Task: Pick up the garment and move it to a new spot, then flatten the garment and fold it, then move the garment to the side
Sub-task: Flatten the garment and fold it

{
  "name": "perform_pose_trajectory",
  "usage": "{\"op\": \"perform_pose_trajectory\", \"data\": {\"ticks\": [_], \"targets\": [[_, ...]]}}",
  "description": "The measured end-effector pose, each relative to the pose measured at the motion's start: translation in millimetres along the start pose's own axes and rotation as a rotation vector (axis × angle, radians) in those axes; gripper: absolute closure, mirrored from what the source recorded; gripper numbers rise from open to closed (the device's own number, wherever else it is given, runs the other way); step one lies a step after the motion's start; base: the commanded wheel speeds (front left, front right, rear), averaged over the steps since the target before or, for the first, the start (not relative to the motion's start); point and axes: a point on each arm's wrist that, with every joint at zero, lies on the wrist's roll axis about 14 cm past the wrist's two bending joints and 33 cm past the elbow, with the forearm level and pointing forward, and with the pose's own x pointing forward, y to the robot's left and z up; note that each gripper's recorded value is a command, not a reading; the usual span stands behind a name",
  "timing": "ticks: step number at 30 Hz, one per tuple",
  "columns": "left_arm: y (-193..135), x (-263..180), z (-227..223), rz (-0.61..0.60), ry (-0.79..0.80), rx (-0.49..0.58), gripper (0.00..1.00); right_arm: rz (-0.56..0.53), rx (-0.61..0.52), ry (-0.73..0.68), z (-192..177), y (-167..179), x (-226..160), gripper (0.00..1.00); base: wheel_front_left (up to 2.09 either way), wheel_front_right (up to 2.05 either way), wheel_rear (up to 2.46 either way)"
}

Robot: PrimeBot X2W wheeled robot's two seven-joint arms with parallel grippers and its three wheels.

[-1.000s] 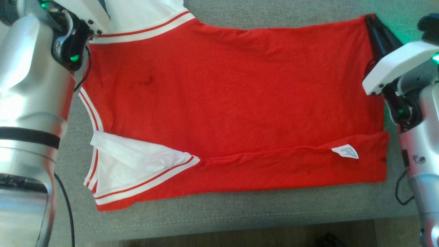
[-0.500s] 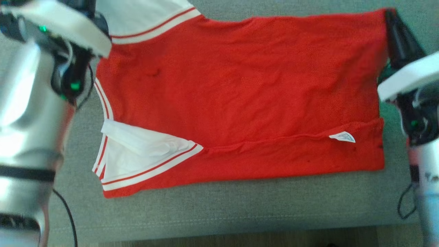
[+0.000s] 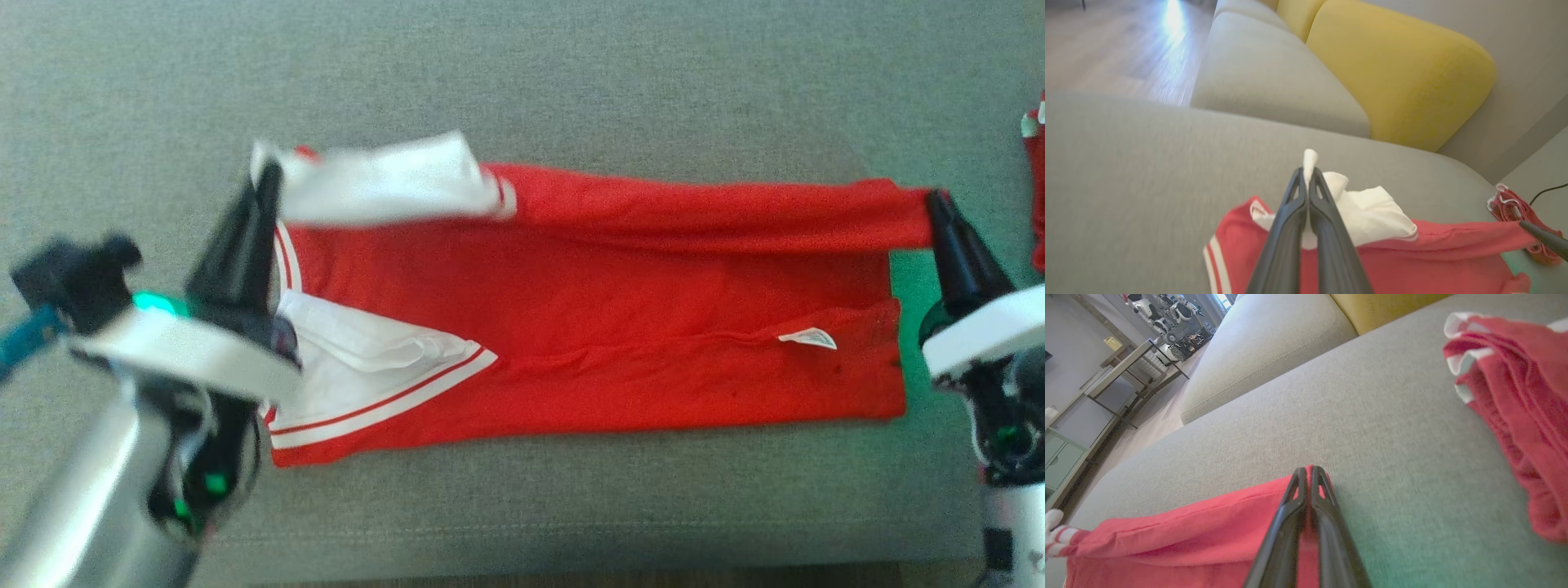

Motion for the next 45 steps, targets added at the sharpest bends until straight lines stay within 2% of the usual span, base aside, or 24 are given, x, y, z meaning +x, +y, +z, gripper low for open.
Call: {"op": "perform_pose_trajectory", "data": {"ticks": [6,12,13,14,15,16,17,18,24,30,37,45], "targets": [[3.1,-49.1,-35.8,0.095,0.121,-0.106,1.00,-0.015,0.068,0.032,-21.4,1.3,-14.7,1.00,0.00,0.00,0.00],[7.5,-71.2,-64.6,0.149,0.215,-0.172,1.00,-0.036,0.101,0.046,-34.4,-1.2,-27.1,1.00,0.00,0.00,0.00],[8.2,-74.0,-71.5,0.154,0.240,-0.176,1.00,-0.040,0.103,0.041,-35.0,-2.0,-28.6,0.80,0.00,0.00,0.00],[8.4,-76.5,-77.0,0.155,0.257,-0.186,1.00,-0.045,0.104,0.042,-36.7,-3.1,-30.2,0.55,0.00,0.00,0.00],[9.5,-79.0,-83.6,0.159,0.280,-0.184,1.00,-0.051,0.104,0.042,-38.6,-4.3,-31.3,0.55,0.00,0.00,0.00],[10.6,-81.3,-90.5,0.159,0.307,-0.177,0.72,-0.056,0.098,0.041,-39.8,-4.7,-31.7,0.00,0.00,0.00,0.00],[12.6,-82.4,-94.7,0.167,0.317,-0.174,0.23,-0.059,0.093,0.039,-40.7,-4.4,-31.9,0.00,0.00,0.00,0.00],[14.8,-83.0,-96.8,0.173,0.319,-0.162,0.00,-0.058,0.090,0.041,-42.2,-3.5,-32.1,0.00,0.00,0.00,0.00],[21.3,-80.9,-91.8,0.199,0.242,-0.096,0.00,-0.044,0.033,-0.022,-33.9,4.2,-33.3,0.00,0.00,0.00,0.00],[20.6,-67.7,-61.3,0.216,0.091,-0.024,0.00,-0.022,-0.081,-0.172,-6.0,16.7,-43.1,0.00,0.00,0.00,0.00],[0.5,-55.7,-6.0,0.195,-0.116,0.072,0.00,0.030,-0.211,-0.325,27.7,42.6,-57.4,0.00,0.00,0.00,0.00],[-17.3,-59.4,4.4,0.154,-0.163,0.152,0.00,0.052,-0.301,-0.369,36.7,57.4,-73.8,0.00,0.00,0.00,0.00]]}}
